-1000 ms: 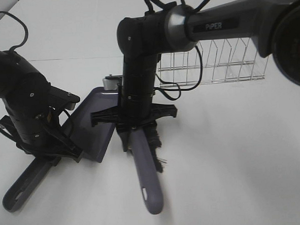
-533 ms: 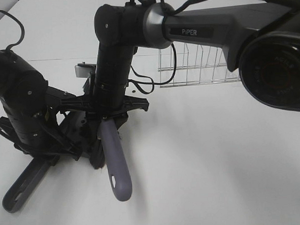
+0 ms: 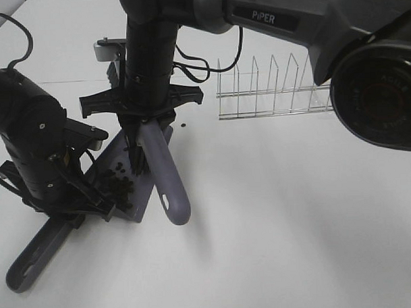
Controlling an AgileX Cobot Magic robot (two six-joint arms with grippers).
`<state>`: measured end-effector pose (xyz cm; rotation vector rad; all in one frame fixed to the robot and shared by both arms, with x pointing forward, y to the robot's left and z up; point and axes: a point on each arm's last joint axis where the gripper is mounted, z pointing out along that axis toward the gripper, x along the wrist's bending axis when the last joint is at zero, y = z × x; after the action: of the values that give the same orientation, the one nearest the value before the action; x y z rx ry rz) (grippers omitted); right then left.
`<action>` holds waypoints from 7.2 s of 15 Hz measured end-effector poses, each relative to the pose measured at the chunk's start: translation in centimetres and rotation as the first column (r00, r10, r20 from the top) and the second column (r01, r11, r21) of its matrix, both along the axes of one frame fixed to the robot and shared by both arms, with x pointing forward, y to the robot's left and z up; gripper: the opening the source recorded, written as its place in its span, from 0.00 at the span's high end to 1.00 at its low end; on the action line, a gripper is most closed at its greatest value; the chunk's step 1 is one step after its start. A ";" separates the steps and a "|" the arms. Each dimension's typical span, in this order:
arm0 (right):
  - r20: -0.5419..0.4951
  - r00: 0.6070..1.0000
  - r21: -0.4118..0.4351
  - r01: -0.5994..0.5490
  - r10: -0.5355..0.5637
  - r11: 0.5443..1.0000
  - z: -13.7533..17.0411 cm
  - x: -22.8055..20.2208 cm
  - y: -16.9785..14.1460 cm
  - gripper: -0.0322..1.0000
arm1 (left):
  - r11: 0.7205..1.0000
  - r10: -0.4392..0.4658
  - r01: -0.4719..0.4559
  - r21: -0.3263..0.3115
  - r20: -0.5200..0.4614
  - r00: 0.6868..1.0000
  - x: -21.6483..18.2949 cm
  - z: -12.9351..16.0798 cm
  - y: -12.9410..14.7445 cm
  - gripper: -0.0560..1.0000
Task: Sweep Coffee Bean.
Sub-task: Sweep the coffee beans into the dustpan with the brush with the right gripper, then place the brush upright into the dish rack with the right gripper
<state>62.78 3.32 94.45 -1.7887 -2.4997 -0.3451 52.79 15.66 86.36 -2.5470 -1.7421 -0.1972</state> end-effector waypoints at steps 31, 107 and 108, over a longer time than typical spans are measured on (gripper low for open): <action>-0.170 0.786 -0.344 -0.613 0.595 0.711 -8.3 1.4 -7.5 0.70 | 0.980 0.190 -0.189 -0.056 0.000 0.982 0.5 0.0 0.9 0.64; -0.317 0.913 -0.275 0.170 -0.256 0.946 -2.0 -3.2 -30.6 0.70 | 0.989 0.132 -0.132 -0.061 -0.008 0.991 0.5 0.0 0.8 0.64; -0.336 0.907 -0.279 0.160 -0.253 0.947 -2.8 -3.1 -30.6 0.70 | 0.989 0.132 -0.132 -0.060 -0.009 0.991 0.5 0.0 0.8 0.64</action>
<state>59.66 -27.24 91.69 -1.9903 -2.1693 0.2889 53.32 16.43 86.33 -2.4575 -1.9359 -0.1342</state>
